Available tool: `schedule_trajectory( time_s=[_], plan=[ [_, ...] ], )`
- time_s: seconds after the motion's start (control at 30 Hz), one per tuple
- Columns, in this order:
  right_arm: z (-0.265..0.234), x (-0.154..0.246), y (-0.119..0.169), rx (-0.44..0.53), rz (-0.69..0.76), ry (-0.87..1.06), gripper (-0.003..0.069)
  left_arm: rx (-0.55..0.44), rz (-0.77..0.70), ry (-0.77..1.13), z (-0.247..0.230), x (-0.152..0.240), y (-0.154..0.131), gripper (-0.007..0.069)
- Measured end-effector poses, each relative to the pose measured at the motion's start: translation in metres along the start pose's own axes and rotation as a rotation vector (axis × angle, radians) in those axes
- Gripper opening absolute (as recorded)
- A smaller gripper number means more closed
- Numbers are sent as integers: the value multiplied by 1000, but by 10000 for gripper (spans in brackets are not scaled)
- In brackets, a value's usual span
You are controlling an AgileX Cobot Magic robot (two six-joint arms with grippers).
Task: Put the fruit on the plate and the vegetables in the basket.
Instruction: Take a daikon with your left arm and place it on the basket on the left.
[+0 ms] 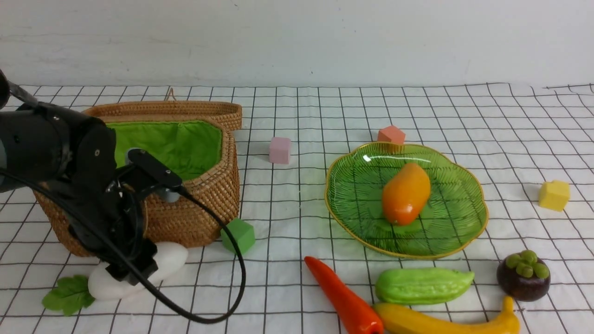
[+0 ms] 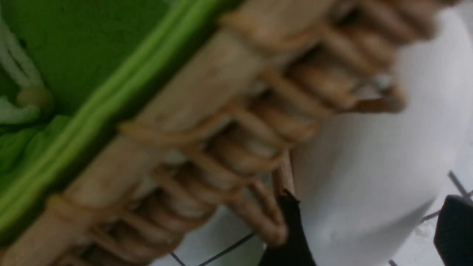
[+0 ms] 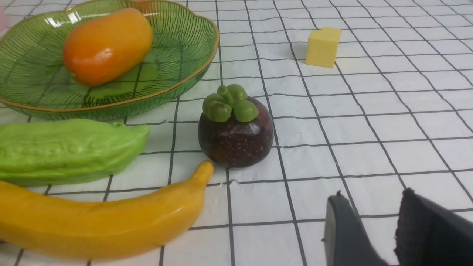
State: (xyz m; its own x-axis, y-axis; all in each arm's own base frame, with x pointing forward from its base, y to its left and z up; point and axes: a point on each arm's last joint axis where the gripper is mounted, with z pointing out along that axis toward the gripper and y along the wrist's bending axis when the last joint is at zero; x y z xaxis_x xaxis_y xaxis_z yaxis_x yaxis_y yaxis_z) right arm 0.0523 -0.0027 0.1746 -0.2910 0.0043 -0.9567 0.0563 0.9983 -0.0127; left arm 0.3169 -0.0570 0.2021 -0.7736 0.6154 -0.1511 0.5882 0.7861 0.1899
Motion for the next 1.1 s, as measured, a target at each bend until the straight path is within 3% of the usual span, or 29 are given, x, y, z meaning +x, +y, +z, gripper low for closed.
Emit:
schedule_trajectory(
  time_s=[1.1],
  plan=[
    [0, 0, 0, 0, 1, 0, 242, 106, 35, 35, 17, 0, 7, 480]
  ],
)
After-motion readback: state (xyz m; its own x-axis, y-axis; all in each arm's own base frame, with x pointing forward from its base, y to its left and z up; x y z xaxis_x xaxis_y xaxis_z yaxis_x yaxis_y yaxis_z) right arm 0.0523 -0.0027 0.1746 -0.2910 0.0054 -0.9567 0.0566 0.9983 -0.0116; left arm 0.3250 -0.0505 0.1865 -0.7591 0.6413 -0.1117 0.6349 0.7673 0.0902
